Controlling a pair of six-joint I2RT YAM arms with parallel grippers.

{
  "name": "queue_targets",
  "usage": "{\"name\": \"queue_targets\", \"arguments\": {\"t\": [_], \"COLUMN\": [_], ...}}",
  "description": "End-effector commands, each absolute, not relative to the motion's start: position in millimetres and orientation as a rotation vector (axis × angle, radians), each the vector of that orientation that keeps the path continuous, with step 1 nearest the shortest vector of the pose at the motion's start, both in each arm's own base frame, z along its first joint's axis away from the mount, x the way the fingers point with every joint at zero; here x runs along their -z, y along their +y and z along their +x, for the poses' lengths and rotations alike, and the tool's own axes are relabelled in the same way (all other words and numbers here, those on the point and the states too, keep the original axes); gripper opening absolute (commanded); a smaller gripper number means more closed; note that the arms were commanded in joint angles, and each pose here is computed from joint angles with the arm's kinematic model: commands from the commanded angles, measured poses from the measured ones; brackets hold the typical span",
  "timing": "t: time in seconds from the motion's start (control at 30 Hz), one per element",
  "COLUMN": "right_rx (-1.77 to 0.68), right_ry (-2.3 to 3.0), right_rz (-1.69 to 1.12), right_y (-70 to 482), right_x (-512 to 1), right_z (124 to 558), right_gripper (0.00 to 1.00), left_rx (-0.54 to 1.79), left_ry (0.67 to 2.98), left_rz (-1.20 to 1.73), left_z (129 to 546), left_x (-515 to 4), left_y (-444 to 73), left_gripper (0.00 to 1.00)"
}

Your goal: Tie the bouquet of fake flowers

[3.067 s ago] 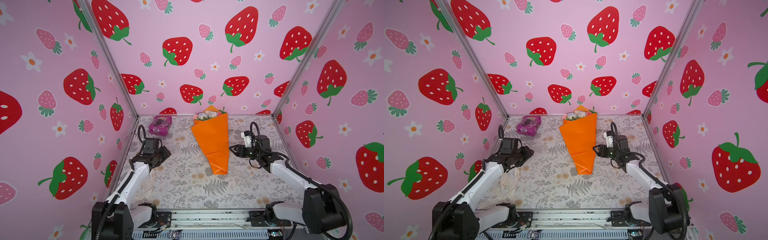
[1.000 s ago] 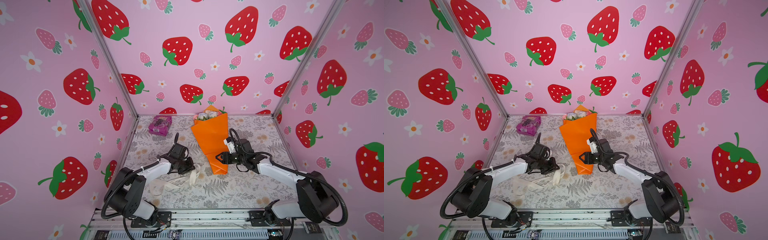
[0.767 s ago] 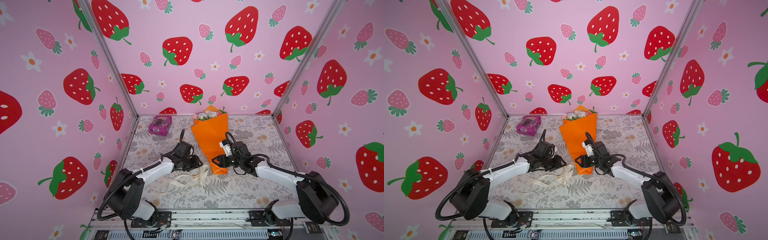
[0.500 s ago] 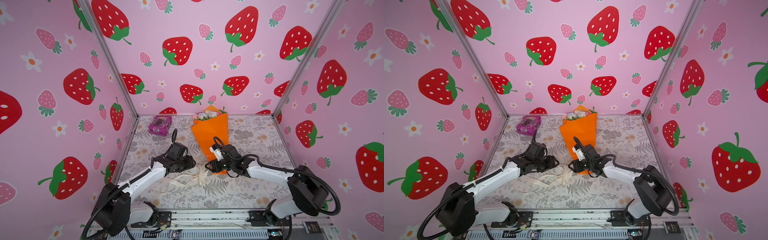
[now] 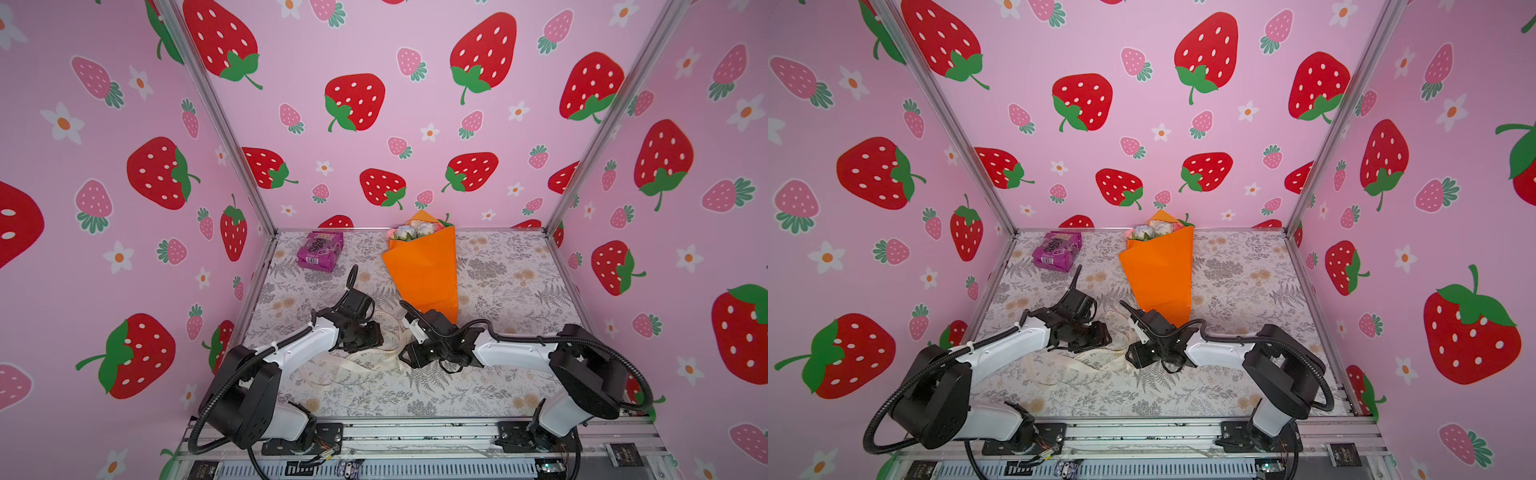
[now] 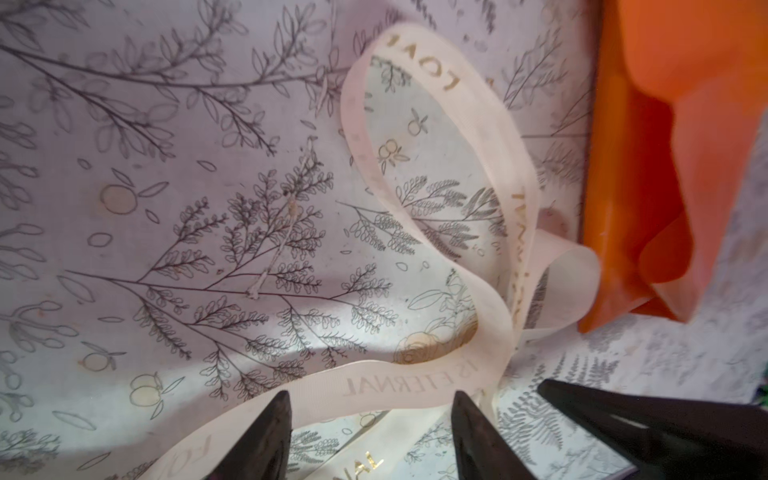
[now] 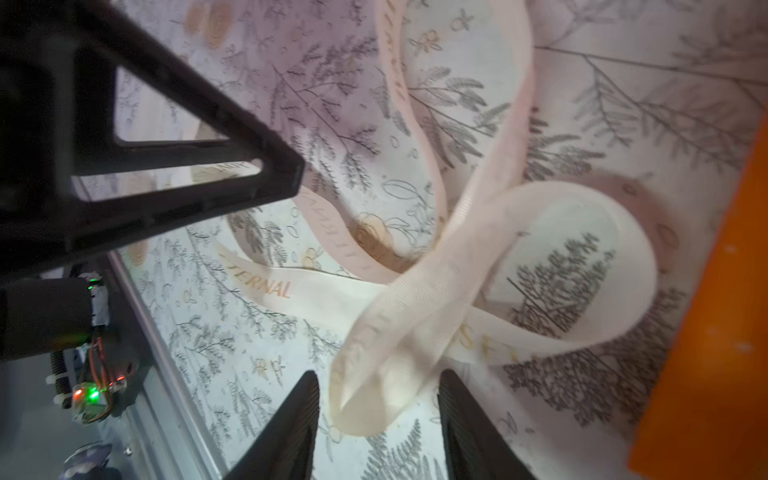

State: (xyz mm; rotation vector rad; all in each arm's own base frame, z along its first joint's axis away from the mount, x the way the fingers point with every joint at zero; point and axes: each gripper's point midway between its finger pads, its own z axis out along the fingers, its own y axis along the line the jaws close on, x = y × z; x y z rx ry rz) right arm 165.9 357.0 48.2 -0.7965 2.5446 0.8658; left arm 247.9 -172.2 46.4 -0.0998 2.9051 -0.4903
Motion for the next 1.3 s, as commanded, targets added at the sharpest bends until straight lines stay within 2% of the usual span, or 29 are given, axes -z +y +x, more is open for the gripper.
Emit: {"name": "queue_targets", "arguments": {"t": [0.0, 0.17, 0.27, 0.4, 0.63, 0.9, 1.03, 1.27], "right_rx": [-0.851, -0.890, -0.893, -0.889, -0.898, -0.919, -0.920, -0.915], "right_ry": [2.513, 2.463, 2.459, 2.456, 2.453, 2.439, 2.440, 2.438], "right_rz": [-0.618, -0.523, -0.498, -0.475, -0.441, -0.444, -0.436, -0.423], "right_y": [345.7, 329.7, 321.9, 314.1, 306.6, 308.3, 307.6, 304.0], "right_x": [-62.4, -75.5, -76.5, -77.4, -76.9, -81.8, -82.9, -82.8], "right_z": [178.6, 186.0, 187.9, 189.0, 191.3, 192.6, 193.0, 193.2], "right_gripper": [0.50, 0.50, 0.50, 0.50, 0.50, 0.50, 0.51, 0.51], "left_rx": [0.288, 0.125, -0.061, -0.014, 0.147, -0.055, -0.051, -0.024], "left_ry": [2.908, 2.922, 2.911, 2.881, 2.739, 2.678, 2.666, 2.707], "left_rz": [0.083, 0.363, 0.544, 0.826, 1.122, 1.196, 1.206, 1.238], "left_z": [255.8, 255.1, 256.4, 244.2, 231.6, 246.2, 250.5, 248.3], "left_x": [-53.6, -52.9, -56.2, -56.1, -55.8, -45.7, -38.1, -22.7], "left_y": [-166.0, -168.9, -162.1, -168.4, -183.4, -166.4, -170.1, -174.5], "left_gripper": [0.63, 0.66, 0.67, 0.66, 0.66, 0.66, 0.65, 0.54]}}
